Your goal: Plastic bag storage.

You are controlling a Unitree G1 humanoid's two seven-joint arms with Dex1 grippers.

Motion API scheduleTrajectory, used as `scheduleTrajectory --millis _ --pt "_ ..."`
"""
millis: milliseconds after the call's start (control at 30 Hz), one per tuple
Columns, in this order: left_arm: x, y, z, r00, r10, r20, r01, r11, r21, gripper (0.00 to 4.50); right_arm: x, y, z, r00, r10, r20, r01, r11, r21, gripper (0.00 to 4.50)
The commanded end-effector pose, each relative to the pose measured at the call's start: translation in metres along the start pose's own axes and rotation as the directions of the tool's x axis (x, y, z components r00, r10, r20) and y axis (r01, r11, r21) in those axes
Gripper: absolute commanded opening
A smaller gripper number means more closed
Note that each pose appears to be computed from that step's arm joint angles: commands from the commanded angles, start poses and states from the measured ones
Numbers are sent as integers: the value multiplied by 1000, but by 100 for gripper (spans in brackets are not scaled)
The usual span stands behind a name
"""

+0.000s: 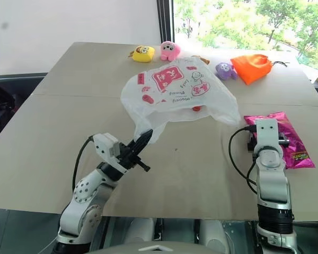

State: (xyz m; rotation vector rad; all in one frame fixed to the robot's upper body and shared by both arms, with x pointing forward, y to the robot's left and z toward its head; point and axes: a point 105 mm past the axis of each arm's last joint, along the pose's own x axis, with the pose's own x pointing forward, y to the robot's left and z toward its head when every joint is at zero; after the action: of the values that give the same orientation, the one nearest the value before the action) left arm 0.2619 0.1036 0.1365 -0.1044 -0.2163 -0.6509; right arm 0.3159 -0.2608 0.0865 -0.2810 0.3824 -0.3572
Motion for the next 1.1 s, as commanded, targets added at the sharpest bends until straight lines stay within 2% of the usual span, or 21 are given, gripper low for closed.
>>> scheduleTrajectory --millis 33,233,267,433,500,567,667,733,800,867,933,1033,1100 --pt "2 -1 8 999 -16 34 15 1000 18 0 3 -18 -30 988 -74 -135 79 996 30 318" --pt "2 -2 8 999 -18 37 17 1000 21 0 9 -26 -22 986 -122 -114 131 988 79 29" --pt "2 -2 8 999 -17 39 16 1000 21 0 10 -28 -17 987 -135 -90 143 986 89 2" --pt "4 -2 10 999 -6 53 6 1000 15 0 17 -36 39 971 -131 198 97 980 175 2" --pt "5 -2 10 998 -5 56 5 1000 13 0 18 -42 60 942 -131 310 72 978 196 2" --pt "6 -2 11 998 -5 59 4 1000 11 0 16 -44 89 890 -90 447 -29 967 252 2" --pt "6 -1 12 998 0 64 -1 1000 11 0 1 -38 134 763 67 643 -270 937 223 2" --pt "6 1 15 997 10 74 -10 1000 4 0 -24 -25 166 609 239 756 -459 884 91 2" --pt "7 2 18 996 14 84 -14 1000 1 0 -50 -7 182 457 418 785 -591 802 -83 2" --pt "7 3 19 996 17 89 -17 1000 0 0 -77 12 184 315 578 753 -696 680 -231 2" --pt "7 4 20 996 23 92 -23 1000 -1 0 -106 30 177 168 723 671 -781 512 -357 2" --pt "7 7 21 994 40 99 -39 999 -9 0 -132 38 164 40 823 566 -833 341 -437 2" --pt "7 9 22 993 51 103 -50 999 -12 0 -143 41 157 -11 866 500 -836 266 -479 2"
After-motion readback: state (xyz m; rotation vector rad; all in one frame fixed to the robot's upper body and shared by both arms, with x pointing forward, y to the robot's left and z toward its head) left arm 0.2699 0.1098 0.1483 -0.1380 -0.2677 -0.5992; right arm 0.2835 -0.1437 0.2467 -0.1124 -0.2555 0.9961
